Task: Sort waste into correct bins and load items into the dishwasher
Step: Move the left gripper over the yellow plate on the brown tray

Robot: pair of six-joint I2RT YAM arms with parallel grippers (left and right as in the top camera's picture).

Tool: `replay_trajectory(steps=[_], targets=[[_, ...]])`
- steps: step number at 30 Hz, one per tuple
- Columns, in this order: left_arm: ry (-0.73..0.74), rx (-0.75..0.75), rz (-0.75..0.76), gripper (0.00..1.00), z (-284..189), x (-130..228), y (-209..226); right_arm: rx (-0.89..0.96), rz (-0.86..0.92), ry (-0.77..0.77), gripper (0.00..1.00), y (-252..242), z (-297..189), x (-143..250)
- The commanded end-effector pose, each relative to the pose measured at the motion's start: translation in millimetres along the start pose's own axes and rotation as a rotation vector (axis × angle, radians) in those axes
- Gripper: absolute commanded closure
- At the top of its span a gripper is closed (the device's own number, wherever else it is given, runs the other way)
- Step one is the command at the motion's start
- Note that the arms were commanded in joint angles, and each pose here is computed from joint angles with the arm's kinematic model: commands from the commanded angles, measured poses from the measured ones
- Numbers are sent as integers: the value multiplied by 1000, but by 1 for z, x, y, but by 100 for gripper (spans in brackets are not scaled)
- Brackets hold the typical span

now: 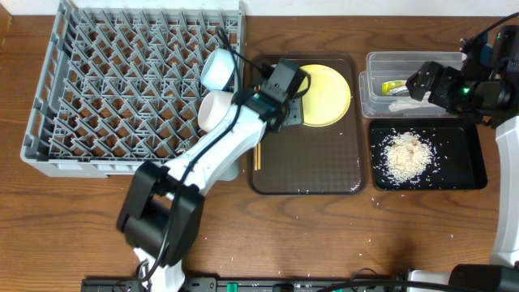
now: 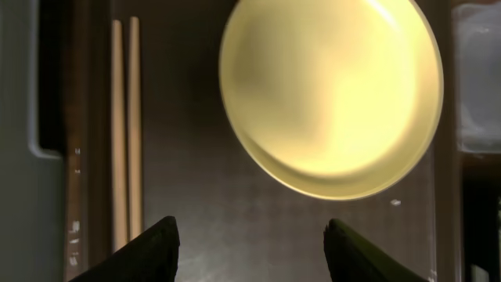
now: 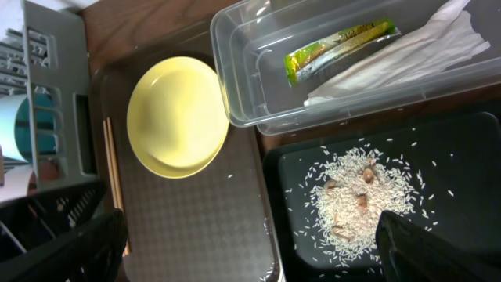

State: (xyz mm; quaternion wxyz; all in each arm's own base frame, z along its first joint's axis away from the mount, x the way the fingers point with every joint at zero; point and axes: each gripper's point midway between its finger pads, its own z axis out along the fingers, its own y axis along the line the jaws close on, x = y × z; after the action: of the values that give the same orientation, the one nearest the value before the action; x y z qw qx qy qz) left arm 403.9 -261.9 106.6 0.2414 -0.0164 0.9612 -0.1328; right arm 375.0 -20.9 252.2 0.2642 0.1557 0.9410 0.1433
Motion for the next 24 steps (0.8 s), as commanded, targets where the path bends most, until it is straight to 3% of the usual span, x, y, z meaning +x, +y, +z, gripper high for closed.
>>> replay_trajectory(steps=[1, 10, 24], targets=[[-73, -43, 10, 39, -14, -44, -14, -11, -9, -8, 1, 4, -3, -3], [50, -148, 26, 38, 27, -39, -10, -11, -9, -8, 1, 4, -3, -3], [28, -296, -80, 41, 79, -27, 20, -11, -9, -8, 1, 4, -3, -3]])
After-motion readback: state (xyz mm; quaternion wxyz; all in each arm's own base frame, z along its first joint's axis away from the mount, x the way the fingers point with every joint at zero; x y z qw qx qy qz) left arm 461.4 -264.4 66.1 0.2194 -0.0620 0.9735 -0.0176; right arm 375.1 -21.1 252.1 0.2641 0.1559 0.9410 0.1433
